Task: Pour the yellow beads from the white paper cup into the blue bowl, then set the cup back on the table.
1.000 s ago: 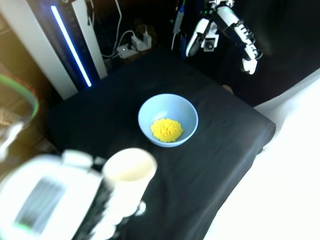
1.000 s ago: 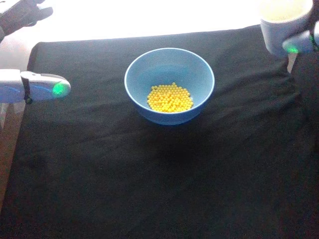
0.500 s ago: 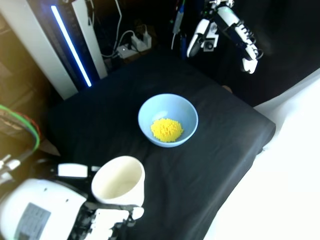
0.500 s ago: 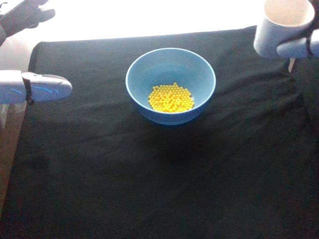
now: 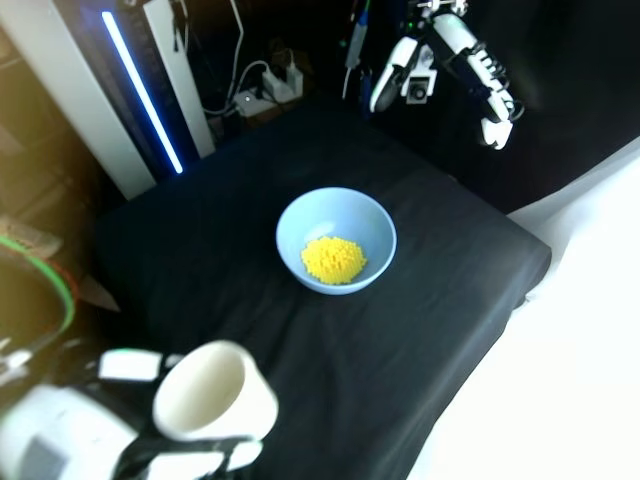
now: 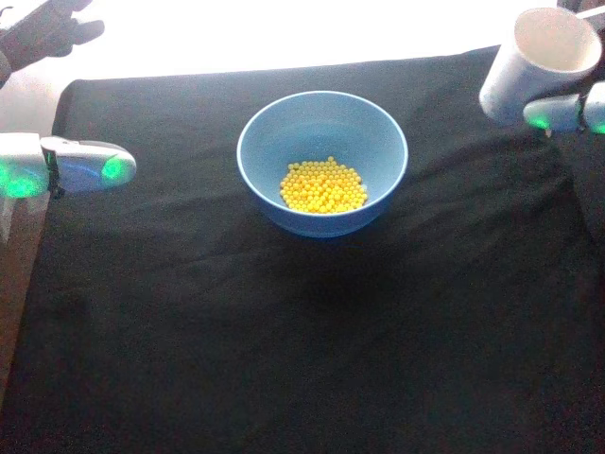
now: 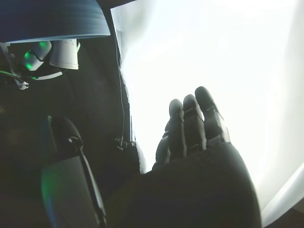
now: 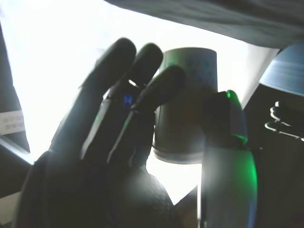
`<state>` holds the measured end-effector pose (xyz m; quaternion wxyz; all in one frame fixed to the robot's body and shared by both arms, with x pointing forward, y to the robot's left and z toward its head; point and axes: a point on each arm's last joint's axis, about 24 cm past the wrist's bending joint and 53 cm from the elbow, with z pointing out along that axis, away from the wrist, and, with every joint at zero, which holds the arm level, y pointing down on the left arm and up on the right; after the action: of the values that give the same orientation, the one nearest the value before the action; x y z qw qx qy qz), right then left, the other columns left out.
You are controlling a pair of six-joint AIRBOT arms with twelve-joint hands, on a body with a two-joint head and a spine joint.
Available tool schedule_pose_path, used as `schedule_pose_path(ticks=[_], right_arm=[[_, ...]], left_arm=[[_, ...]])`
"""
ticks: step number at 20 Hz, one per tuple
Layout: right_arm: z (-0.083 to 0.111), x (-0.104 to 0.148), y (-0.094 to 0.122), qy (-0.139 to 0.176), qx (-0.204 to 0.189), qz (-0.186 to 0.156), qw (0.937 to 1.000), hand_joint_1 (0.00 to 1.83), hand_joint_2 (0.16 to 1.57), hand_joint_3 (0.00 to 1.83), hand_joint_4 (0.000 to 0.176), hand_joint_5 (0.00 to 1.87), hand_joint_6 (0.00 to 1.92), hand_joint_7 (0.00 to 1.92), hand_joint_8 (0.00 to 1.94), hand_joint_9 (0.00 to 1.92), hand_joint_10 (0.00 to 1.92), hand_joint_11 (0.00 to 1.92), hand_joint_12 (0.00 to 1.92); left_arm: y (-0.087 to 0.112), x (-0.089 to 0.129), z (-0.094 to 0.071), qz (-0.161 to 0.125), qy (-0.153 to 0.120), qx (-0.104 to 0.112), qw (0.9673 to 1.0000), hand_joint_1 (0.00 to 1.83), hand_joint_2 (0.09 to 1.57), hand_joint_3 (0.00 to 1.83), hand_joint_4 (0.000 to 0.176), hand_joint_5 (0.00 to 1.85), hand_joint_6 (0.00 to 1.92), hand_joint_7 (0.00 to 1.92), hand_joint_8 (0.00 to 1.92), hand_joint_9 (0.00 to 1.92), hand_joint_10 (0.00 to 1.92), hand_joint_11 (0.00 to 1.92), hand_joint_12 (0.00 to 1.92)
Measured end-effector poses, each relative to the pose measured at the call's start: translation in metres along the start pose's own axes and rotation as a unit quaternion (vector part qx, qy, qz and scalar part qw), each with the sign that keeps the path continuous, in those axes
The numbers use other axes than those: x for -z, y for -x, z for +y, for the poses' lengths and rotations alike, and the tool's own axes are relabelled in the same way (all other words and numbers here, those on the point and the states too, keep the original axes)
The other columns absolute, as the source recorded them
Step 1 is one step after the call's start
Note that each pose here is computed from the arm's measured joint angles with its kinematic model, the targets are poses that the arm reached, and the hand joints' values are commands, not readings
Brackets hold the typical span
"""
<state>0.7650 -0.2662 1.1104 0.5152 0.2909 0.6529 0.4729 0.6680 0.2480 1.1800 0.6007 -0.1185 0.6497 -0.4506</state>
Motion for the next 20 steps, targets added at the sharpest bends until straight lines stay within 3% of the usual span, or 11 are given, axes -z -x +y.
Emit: schedule_pose_path(ticks=[2,5,8,10,12,13,15,16,17,18,20], right_arm=[[-0.003,0.000,0.001,-0.003,0.010,0.003,0.9999,1.27,1.04,0.00,0.000,1.10,0.69,1.23,0.66,1.26,0.15,0.90,1.03],[-0.012,0.000,0.008,-0.023,0.021,0.003,0.9995,1.30,1.03,0.00,0.000,1.19,0.41,1.21,0.82,1.35,0.11,0.83,1.36],[-0.018,0.000,0.007,-0.035,0.035,0.011,0.9987,1.28,1.04,0.00,0.000,1.19,0.45,1.18,0.84,1.27,0.09,0.70,1.45],[-0.020,-0.001,0.006,-0.038,0.040,0.014,0.9984,1.26,1.05,0.00,0.000,1.14,0.61,1.13,0.85,1.21,0.05,0.68,1.28],[-0.025,-0.002,0.004,-0.044,0.052,0.020,0.9974,1.25,1.08,0.00,0.000,1.13,0.63,1.02,1.02,1.18,0.03,0.60,1.36],[-0.027,-0.002,0.003,-0.048,0.052,0.023,0.9972,1.36,1.08,0.00,0.000,1.11,0.65,1.04,0.90,0.98,0.95,0.63,1.31],[-0.028,-0.003,0.004,-0.049,0.053,0.023,0.9971,1.25,1.08,0.00,0.000,1.11,0.82,1.00,0.91,0.96,0.38,0.49,1.27],[-0.028,-0.003,0.004,-0.049,0.053,0.023,0.9971,1.25,1.08,0.00,0.000,1.11,0.82,1.00,0.91,0.96,0.38,0.49,1.27],[-0.029,-0.003,0.005,-0.051,0.054,0.022,0.9970,1.25,1.09,0.00,0.000,1.11,0.86,0.96,0.93,0.99,0.17,0.45,1.26],[-0.030,-0.003,0.006,-0.052,0.053,0.021,0.9970,1.25,1.11,0.00,0.000,1.08,0.96,0.90,0.95,0.94,0.11,0.37,1.23],[-0.031,-0.003,0.006,-0.054,0.053,0.021,0.9969,1.25,1.12,0.00,0.000,1.05,1.03,0.92,0.92,0.97,0.07,0.44,1.18]], left_arm=[[-0.001,0.000,0.000,0.000,0.000,0.000,1.0000,0.76,0.79,0.00,0.000,0.00,0.00,0.31,0.00,0.25,0.00,0.00,0.75],[-0.003,-0.001,0.001,0.007,-0.001,-0.006,1.0000,0.74,0.80,0.00,0.000,0.00,0.00,0.28,0.00,0.23,0.00,0.00,0.72],[-0.006,-0.001,0.001,0.012,-0.001,-0.006,0.9999,0.75,0.79,0.00,0.000,0.00,0.00,0.30,0.00,0.25,0.01,0.00,0.77],[-0.006,-0.001,0.002,0.011,0.001,-0.005,0.9999,0.76,0.80,0.00,0.000,0.01,0.00,0.29,0.00,0.26,0.00,0.00,0.80],[-0.006,-0.001,0.002,0.012,0.000,-0.006,0.9999,0.75,0.80,0.00,0.000,0.00,0.00,0.28,0.00,0.24,0.00,0.00,0.75],[-0.006,-0.001,0.002,0.012,0.001,-0.006,0.9999,0.76,0.79,0.00,0.000,0.00,0.00,0.28,0.00,0.23,0.00,0.00,0.75],[-0.006,-0.002,0.004,0.011,0.003,-0.005,0.9999,0.75,0.81,0.00,0.000,0.00,0.00,0.29,0.00,0.24,0.00,0.00,0.75],[-0.007,-0.002,0.004,0.012,0.004,-0.005,0.9999,0.75,0.81,0.00,0.000,0.00,0.00,0.29,0.00,0.24,0.00,0.00,0.75],[-0.007,-0.002,0.004,0.013,0.004,-0.005,0.9999,0.75,0.80,0.00,0.000,0.00,0.00,0.28,0.00,0.23,0.00,0.00,0.72],[-0.007,-0.002,0.004,0.013,0.003,-0.005,0.9999,0.75,0.79,0.00,0.000,0.00,0.00,0.28,0.00,0.21,0.00,0.00,0.68],[-0.007,-0.002,0.004,0.013,0.003,-0.004,0.9999,0.74,0.78,0.00,0.000,0.00,0.00,0.27,0.00,0.20,0.00,0.00,0.67]])
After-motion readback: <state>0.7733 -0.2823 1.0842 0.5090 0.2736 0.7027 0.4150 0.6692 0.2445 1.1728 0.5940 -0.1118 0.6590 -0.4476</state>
